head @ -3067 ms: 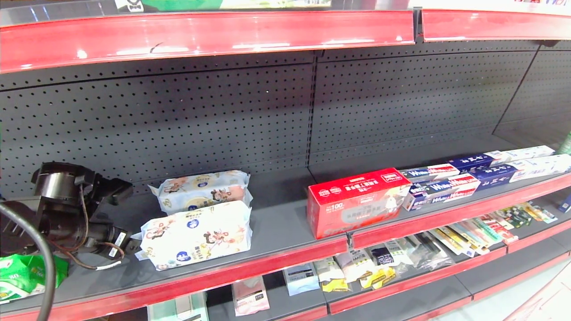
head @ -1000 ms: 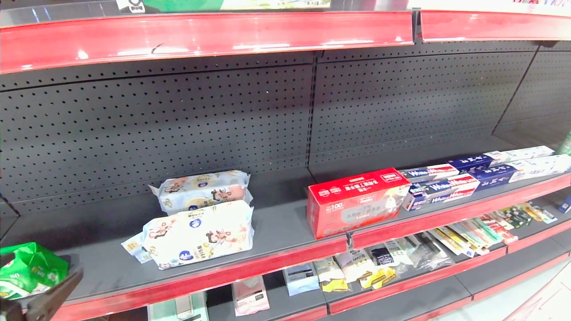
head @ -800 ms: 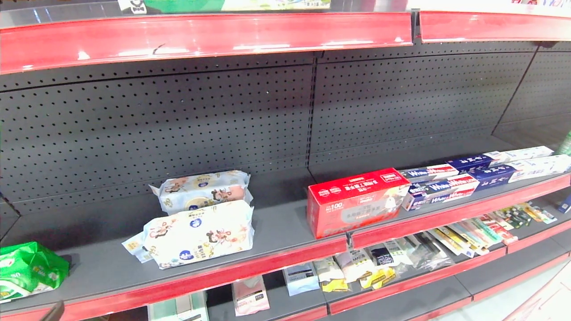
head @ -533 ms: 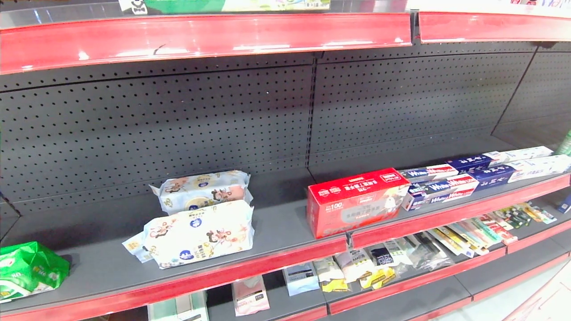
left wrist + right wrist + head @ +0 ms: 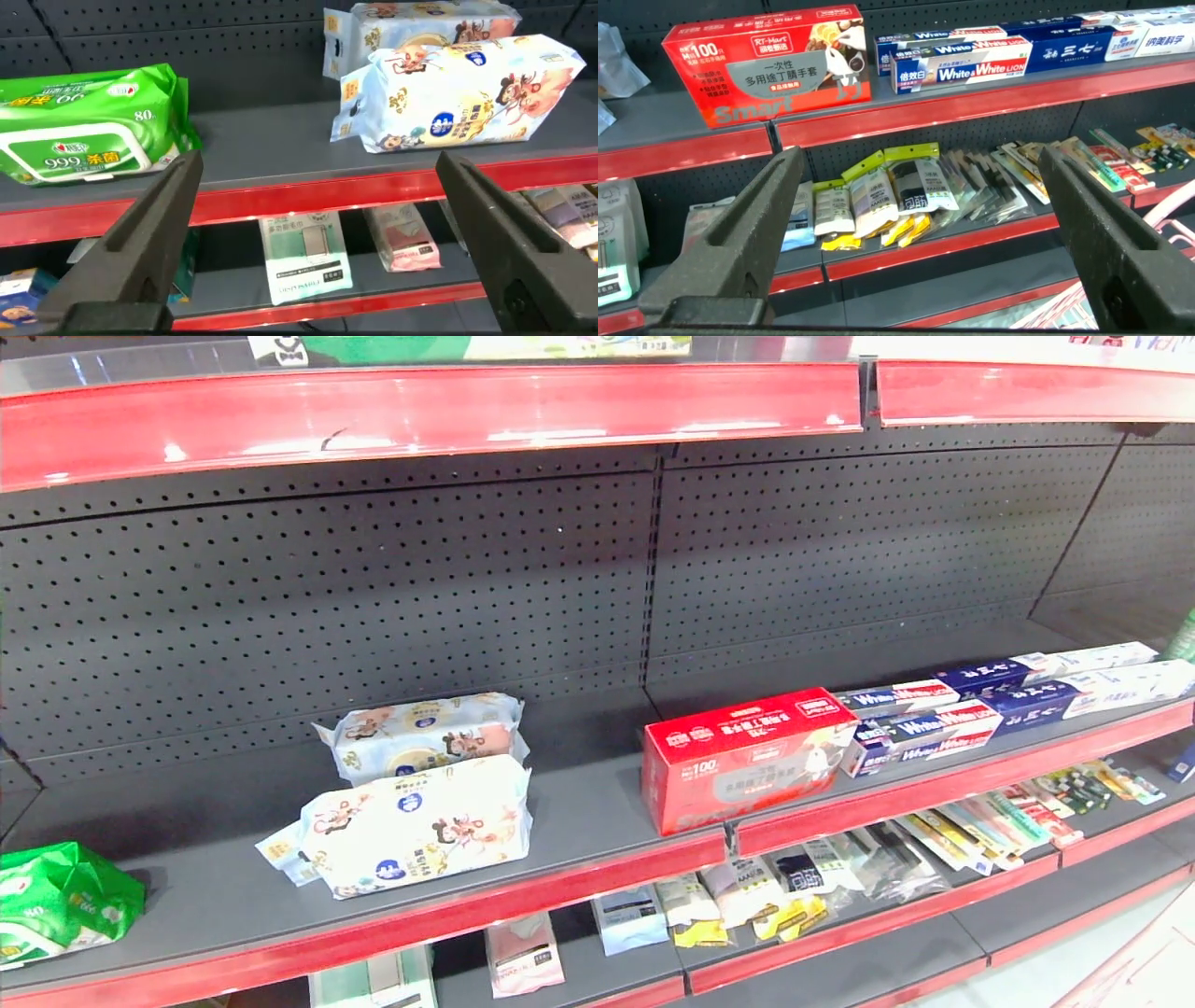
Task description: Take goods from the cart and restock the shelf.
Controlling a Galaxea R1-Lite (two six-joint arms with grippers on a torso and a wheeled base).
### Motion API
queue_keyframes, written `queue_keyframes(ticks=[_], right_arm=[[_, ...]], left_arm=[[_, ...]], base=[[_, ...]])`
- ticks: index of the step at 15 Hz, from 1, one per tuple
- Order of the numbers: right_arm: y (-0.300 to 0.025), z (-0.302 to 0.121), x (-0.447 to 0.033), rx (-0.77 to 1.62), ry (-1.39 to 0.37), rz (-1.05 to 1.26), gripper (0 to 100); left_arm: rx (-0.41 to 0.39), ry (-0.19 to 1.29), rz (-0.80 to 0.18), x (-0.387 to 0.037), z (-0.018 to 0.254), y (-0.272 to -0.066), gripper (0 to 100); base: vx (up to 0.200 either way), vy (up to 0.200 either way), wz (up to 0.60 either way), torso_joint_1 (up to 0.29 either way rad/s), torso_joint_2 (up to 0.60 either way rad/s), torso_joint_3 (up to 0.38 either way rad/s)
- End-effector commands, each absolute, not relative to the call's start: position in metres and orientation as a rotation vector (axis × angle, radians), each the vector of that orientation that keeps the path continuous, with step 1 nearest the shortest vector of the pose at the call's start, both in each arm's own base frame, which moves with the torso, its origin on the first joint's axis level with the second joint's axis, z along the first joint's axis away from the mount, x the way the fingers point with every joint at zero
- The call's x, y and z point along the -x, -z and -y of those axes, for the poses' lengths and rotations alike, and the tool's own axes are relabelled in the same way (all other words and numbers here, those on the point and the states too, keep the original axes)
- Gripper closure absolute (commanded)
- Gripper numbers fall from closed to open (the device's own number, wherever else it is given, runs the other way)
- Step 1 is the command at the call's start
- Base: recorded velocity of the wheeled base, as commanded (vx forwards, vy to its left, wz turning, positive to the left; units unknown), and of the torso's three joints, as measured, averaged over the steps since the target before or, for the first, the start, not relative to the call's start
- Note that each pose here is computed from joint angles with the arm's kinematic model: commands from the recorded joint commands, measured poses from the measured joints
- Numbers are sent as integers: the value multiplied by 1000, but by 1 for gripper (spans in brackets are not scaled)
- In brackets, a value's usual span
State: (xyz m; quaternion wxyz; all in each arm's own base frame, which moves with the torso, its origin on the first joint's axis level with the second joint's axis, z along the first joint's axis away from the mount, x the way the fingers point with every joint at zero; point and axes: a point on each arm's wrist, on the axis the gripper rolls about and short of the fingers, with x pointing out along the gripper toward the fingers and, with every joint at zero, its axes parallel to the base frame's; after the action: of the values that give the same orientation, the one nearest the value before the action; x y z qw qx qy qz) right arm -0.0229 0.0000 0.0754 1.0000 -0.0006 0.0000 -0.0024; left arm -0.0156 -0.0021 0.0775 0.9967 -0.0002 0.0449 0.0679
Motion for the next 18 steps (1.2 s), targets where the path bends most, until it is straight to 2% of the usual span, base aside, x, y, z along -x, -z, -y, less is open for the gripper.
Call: queue_keyframes(ticks=[1,8,18], right_arm=[[-75,0,23,2,5,-2,0],[-75,0,23,3,2,-2,0],[-76,0,23,14,-11,0,0]], left_arm=[[0,-135,-92,15,2,-78,0],[-4,-96,-97,15,2,-78,0],[-5,-38,-94,15,1,-78,0]], base=[[0,0,0,0,0,0],[0,0,0,0,0,0],[0,0,600,5,1,1]])
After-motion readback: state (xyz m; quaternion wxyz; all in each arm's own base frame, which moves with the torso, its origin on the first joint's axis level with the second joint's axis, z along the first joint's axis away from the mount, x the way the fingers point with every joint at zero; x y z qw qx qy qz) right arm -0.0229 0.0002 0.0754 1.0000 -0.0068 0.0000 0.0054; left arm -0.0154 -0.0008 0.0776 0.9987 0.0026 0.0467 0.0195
